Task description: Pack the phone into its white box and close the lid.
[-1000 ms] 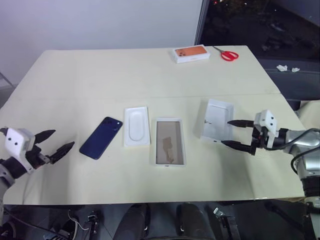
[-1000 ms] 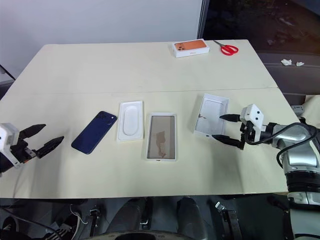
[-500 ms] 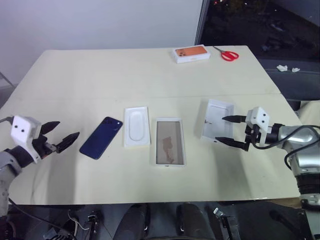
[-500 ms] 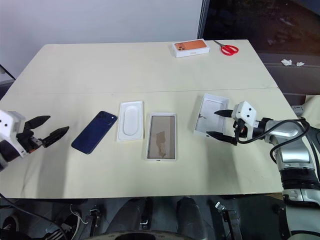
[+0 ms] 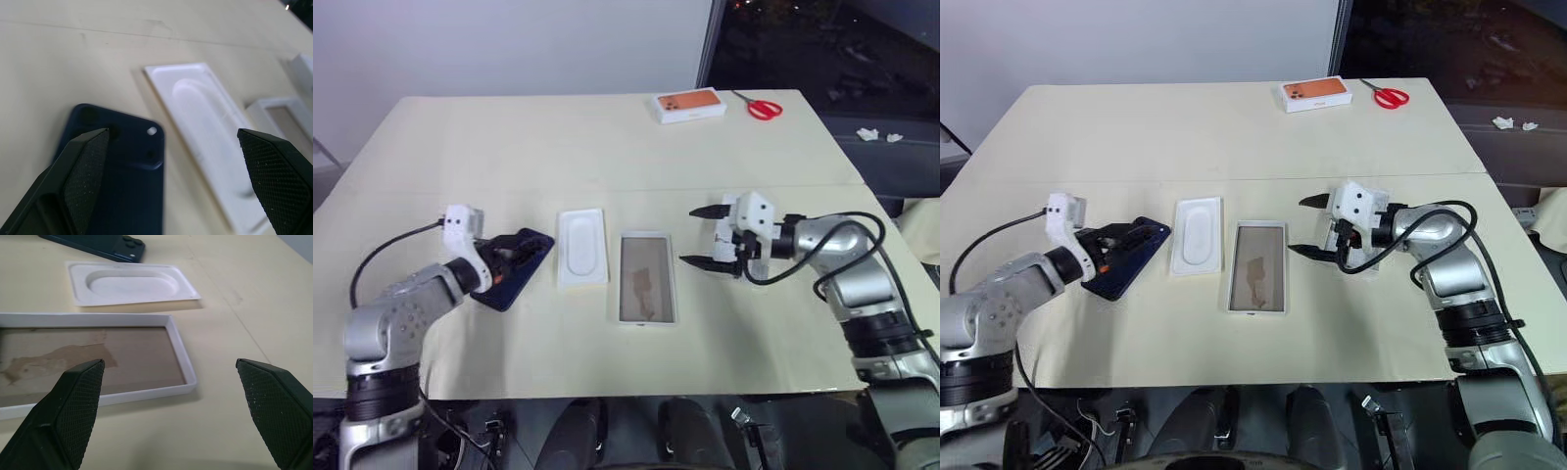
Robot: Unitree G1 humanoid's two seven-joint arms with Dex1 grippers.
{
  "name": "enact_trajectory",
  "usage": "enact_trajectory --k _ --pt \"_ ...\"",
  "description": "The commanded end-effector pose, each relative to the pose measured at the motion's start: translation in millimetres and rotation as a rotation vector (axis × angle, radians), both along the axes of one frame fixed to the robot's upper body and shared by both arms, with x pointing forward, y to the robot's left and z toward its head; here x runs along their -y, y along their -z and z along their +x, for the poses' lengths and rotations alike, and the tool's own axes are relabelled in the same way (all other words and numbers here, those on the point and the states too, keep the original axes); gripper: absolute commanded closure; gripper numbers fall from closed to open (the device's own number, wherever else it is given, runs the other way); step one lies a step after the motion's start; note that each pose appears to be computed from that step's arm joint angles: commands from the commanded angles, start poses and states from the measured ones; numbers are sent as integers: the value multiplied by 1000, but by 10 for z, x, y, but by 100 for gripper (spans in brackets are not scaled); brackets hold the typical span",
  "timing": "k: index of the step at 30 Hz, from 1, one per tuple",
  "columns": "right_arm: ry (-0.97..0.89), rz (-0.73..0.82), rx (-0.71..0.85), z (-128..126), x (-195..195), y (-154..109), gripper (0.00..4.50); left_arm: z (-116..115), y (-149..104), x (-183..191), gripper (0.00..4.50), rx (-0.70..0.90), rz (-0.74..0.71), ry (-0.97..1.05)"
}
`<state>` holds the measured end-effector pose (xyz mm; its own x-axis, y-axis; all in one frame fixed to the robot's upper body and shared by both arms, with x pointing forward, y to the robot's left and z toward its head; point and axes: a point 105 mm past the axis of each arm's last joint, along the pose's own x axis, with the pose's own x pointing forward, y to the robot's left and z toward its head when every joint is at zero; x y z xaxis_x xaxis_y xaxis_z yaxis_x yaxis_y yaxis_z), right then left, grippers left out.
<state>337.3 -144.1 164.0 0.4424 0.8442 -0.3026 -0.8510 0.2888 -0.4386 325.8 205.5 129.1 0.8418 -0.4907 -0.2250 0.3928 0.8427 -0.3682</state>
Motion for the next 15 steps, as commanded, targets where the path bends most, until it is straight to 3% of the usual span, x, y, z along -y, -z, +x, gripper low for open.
enact_trajectory --k 1,8,15 --pt "-5 13 58 33 -36 -116 0 -6 -33 111 10 -53 -112 15" --pt "-7 8 54 49 -33 -69 0 -92 121 329 10 -212 -220 100" --pt "-3 16 62 57 -38 -70 0 -99 245 398 10 -313 -228 123"
